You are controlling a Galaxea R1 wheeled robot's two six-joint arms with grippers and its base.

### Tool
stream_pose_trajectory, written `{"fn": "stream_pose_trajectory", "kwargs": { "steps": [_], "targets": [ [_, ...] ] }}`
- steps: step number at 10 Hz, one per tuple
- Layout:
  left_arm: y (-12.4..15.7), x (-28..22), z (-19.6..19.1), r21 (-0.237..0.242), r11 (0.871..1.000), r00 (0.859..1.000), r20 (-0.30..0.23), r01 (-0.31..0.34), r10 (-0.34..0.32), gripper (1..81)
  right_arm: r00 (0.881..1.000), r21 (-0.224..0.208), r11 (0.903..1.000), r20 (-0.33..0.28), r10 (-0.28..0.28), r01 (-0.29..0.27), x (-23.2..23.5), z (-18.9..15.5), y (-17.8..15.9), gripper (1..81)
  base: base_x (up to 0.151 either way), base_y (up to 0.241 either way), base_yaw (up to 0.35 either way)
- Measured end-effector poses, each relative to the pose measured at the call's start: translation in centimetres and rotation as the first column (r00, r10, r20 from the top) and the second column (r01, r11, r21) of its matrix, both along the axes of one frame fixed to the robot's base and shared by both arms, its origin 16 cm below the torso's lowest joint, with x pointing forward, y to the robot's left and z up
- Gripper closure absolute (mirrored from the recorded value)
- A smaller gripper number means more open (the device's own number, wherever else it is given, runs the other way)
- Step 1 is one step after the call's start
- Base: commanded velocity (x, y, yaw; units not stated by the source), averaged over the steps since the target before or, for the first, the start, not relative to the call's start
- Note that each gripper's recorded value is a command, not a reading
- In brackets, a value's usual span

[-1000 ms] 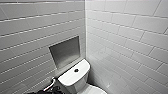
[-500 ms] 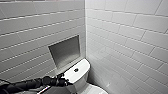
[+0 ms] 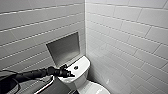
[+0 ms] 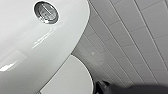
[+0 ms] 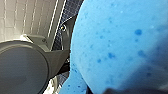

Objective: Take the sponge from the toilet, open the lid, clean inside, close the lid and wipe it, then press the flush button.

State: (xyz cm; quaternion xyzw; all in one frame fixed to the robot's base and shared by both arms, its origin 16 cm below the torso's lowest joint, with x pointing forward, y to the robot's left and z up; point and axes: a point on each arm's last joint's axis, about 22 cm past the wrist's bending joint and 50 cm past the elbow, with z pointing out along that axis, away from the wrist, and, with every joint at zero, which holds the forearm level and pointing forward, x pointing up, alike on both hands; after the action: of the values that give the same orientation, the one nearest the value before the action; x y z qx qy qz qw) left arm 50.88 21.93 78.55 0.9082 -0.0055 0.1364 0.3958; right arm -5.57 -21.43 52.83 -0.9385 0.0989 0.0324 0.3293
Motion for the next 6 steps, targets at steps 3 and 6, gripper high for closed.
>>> {"fn": "stream_pose_trajectory", "kwargs": {
  "steps": [3,6],
  "targets": [
    [0.8,3.0,-0.4,0.034,0.999,1.0,-0.019,-0.018,0.019,81.1,1.0,0.0,0.9999,-0.025,-0.012,0.012,-0.5,0.0,-0.1,81.1,0.0,0.0,0.0],
    [0.4,6.1,-1.5,0.06,0.998,0.999,-0.036,-0.018,0.02,81.1,0.998,0.015,0.9997,-0.056,-0.018,0.018,-1.0,0.3,0.6,81.1,0.0,0.0,0.0]
  ]
}}
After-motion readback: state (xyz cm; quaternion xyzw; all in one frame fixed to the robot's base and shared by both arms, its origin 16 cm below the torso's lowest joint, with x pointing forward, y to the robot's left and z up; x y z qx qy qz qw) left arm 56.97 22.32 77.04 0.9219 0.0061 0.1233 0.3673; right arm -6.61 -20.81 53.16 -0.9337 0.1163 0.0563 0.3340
